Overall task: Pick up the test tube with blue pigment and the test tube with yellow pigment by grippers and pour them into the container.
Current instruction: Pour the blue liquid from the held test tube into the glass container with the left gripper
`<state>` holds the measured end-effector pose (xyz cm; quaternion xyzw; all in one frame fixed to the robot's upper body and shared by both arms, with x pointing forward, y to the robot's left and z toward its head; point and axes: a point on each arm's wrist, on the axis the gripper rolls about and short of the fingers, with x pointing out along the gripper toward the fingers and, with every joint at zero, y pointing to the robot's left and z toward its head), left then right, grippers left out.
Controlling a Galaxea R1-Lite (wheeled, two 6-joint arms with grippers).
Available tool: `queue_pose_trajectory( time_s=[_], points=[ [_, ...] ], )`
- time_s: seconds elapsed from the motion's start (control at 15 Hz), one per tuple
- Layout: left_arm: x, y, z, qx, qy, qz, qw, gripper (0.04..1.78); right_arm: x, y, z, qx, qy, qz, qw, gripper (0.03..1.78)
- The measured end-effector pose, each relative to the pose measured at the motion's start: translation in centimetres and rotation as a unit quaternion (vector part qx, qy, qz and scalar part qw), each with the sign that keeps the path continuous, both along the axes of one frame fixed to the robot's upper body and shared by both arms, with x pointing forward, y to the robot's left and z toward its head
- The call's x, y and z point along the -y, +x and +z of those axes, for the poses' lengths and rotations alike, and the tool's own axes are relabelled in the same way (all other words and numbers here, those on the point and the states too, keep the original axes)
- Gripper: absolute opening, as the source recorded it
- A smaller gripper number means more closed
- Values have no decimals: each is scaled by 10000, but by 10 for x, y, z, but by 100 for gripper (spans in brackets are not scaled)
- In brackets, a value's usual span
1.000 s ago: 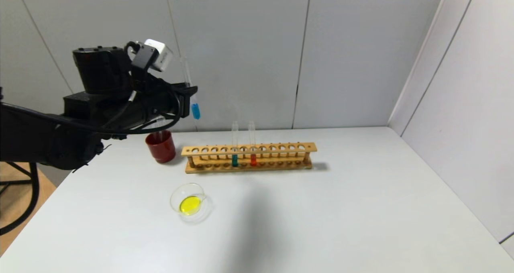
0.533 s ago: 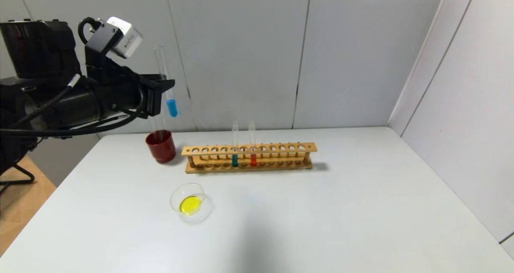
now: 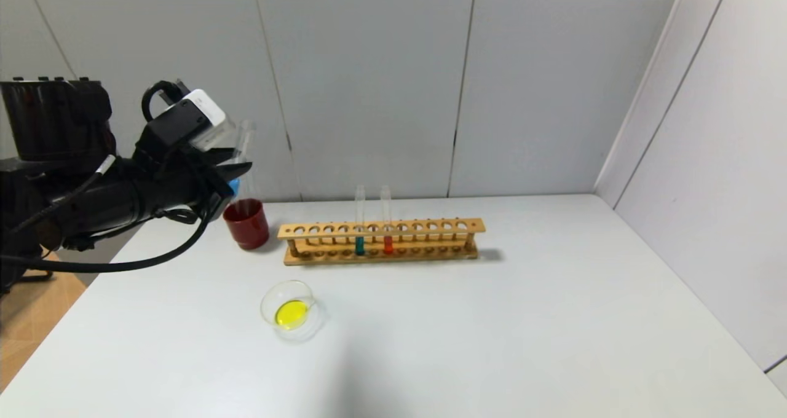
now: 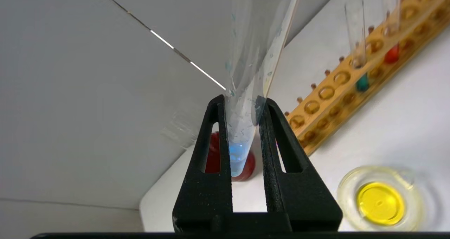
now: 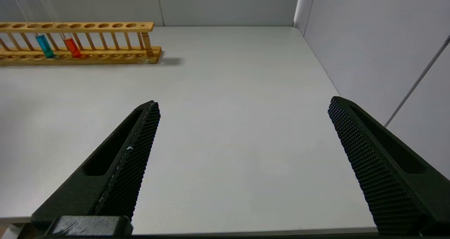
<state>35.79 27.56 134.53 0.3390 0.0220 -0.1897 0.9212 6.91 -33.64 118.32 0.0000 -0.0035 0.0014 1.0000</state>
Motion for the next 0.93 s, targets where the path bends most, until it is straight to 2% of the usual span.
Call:
queue_pose_trajectory(
  time_s=[0.33,0.6,0.8,0.93],
  points=[
    [-6,4,-10,32,611,-48,9981,30,0,0,0,1,0,0,10000,175],
    [-28,9,-17,-1,877,299,9957,30,0,0,0,1,0,0,10000,175],
    [-33,13,-16,295,1087,276,9932,30,0,0,0,1,0,0,10000,175],
    [-37,15,-18,554,1281,58,9902,30,0,0,0,1,0,0,10000,175]
  ],
)
